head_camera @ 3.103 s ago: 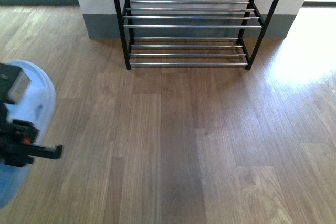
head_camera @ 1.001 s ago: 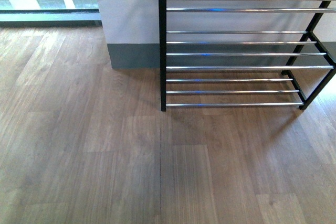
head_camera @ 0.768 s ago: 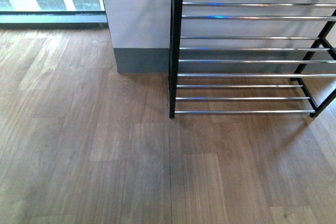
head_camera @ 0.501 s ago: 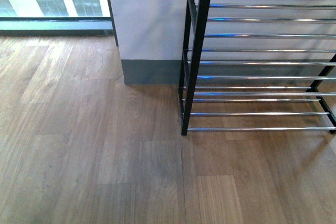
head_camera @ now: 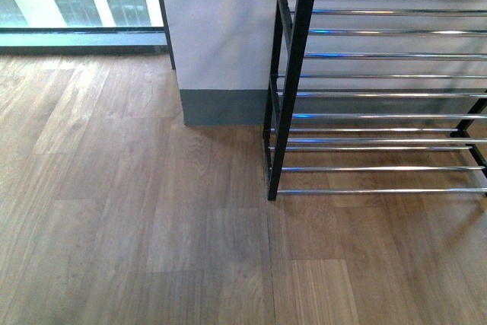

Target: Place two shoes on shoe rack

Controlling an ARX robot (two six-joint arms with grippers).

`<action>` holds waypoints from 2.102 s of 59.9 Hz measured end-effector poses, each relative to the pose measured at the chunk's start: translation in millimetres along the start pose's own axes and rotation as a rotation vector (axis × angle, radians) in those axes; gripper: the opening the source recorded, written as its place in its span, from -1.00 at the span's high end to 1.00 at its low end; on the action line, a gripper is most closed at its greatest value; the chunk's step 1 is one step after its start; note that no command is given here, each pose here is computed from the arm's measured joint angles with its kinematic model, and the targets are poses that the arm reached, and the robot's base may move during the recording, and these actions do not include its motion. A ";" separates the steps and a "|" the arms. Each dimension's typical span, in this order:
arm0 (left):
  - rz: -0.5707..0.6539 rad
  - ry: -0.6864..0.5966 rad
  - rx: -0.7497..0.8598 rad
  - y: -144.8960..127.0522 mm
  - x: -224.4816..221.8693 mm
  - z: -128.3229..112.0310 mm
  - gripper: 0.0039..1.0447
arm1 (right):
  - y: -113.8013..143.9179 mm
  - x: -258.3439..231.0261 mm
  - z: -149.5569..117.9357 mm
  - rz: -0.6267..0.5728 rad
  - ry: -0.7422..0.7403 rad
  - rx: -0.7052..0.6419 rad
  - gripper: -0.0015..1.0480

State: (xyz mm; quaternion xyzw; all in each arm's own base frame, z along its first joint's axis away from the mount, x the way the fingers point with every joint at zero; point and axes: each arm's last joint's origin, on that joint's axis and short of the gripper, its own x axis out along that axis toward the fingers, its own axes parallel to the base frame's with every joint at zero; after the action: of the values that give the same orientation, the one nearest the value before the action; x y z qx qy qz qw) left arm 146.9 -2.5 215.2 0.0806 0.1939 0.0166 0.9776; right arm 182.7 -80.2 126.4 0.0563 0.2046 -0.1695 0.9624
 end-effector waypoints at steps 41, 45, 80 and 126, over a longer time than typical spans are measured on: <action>0.000 0.001 0.000 0.0 0.1 -0.1 0.97 | 0.0 0.0 -0.1 0.000 0.000 0.000 0.97; 0.000 0.001 0.000 0.0 0.1 -0.1 0.97 | 0.0 0.0 -0.1 0.000 0.000 0.000 0.97; -0.001 0.001 0.000 0.0 0.1 -0.2 0.97 | -0.1 -0.2 -1.0 -0.002 0.003 0.000 0.97; 0.000 0.001 0.000 0.0 0.0 -0.2 0.97 | -0.1 -0.3 -1.2 -0.003 0.005 0.001 0.97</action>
State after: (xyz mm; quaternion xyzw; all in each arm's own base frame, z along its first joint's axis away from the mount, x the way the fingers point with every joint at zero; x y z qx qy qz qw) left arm 146.9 -2.5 215.1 0.0806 0.1942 0.0164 0.9775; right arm 181.9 -80.0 125.5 0.0568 0.2070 -0.1708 0.9616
